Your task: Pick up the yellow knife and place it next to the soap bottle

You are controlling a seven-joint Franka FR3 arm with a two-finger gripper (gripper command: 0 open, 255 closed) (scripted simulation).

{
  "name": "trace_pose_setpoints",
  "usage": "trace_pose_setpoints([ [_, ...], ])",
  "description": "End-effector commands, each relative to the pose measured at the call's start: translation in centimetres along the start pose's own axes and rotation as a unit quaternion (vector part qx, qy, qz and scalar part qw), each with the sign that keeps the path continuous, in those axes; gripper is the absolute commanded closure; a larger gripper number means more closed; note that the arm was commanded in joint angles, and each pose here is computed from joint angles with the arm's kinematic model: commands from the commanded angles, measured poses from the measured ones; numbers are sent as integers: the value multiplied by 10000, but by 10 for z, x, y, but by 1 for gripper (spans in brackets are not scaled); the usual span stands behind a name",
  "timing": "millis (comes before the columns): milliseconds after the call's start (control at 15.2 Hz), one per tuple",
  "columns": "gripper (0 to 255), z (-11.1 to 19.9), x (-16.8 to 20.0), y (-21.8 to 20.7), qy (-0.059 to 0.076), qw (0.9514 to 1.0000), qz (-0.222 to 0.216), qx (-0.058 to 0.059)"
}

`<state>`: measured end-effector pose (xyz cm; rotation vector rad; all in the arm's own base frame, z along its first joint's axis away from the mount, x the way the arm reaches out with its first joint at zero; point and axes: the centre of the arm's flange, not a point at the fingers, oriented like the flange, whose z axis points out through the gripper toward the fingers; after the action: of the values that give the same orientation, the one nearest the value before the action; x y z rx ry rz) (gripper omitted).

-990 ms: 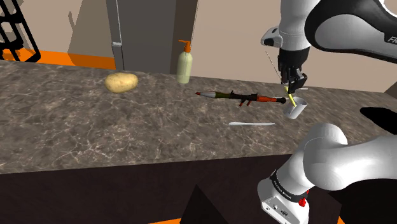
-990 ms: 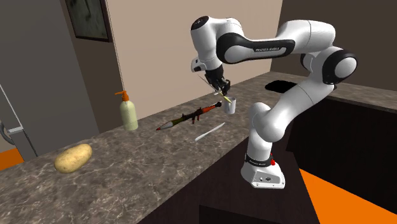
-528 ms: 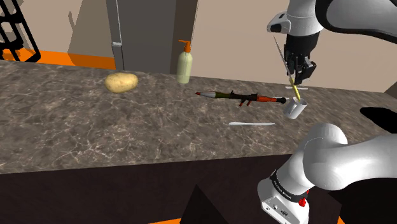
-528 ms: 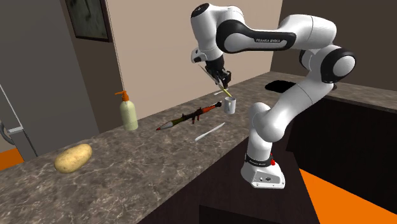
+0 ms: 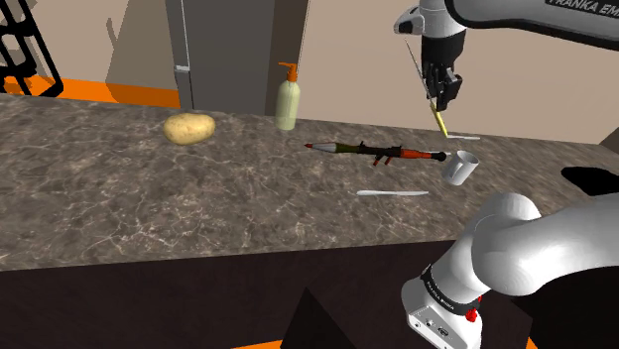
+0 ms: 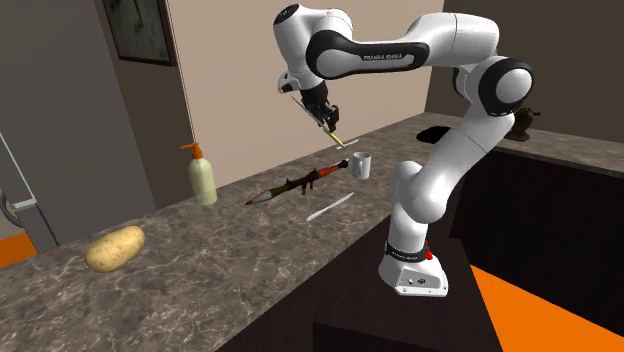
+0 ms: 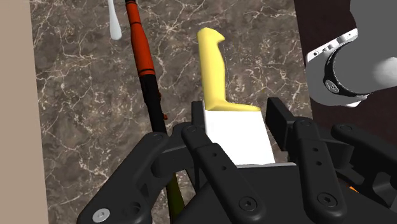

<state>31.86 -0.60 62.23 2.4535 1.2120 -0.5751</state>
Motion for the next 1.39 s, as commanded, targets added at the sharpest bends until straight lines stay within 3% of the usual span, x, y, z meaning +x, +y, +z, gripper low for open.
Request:
trace_pose_setpoints([
  [0,255,-1,7,25,-1,10000,1,-5],
  [1320,255,-3,73,281,-1,10000,1,-5],
])
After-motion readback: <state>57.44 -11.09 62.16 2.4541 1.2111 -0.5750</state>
